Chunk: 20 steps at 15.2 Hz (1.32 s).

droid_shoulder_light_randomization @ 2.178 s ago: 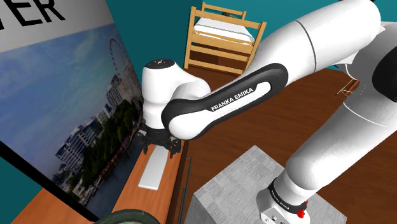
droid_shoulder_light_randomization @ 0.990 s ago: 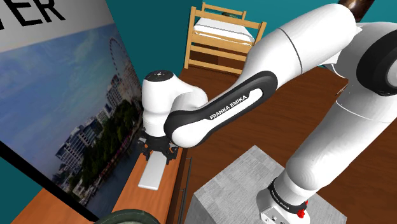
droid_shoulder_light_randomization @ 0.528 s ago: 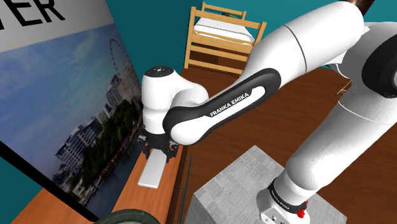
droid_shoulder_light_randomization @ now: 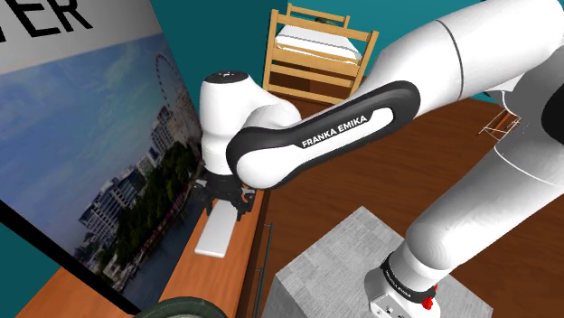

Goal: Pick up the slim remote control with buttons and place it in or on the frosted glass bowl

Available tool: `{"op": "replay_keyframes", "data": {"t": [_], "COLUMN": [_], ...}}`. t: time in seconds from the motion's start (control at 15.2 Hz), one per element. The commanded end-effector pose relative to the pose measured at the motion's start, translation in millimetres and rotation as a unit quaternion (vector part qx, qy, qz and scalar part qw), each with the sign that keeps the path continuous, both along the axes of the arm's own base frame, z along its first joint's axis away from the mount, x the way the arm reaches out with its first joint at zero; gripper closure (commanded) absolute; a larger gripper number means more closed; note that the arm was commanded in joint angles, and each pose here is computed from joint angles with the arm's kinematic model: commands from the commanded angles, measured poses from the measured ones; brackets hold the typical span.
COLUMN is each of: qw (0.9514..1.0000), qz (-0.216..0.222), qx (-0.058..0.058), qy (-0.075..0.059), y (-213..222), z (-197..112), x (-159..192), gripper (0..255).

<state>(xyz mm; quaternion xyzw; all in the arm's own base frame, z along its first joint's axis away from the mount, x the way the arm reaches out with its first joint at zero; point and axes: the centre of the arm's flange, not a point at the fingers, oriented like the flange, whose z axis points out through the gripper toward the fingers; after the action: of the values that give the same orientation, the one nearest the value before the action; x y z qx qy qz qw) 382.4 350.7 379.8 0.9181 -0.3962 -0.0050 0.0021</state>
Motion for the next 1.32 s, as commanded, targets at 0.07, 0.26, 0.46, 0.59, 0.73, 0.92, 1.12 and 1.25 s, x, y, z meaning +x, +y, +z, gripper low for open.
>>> {"op": "replay_keyframes", "data": {"t": [0.07, 0.26, 0.46, 0.59, 0.73, 0.92, 1.12, 1.25], "qw": [1.0, 1.0, 1.0, 1.0, 1.0, 1.0, 1.0, 1.0], "qz": [0.0, 0.0, 0.0, 0.0, 0.0, 0.0, 0.0, 0.0], "qx": [0.0, 0.0, 0.0, 0.0, 0.0, 0.0, 0.0, 0.0], "qy": [0.0, 0.0, 0.0, 0.0, 0.0, 0.0, 0.0, 0.0], "y": [-0.2, -0.2, -0.2, -0.2, -0.2, -0.2, -0.2, -0.2], "z": [16.3, 32.1, 48.0, 58.5, 69.1, 84.9, 100.8, 111.3], "x": [-1.1, -1.1, -1.1, -1.1, -1.1, -1.1, -1.1, -1.1], "gripper": [255, 255, 255, 255, 255, 255, 255, 255]}}
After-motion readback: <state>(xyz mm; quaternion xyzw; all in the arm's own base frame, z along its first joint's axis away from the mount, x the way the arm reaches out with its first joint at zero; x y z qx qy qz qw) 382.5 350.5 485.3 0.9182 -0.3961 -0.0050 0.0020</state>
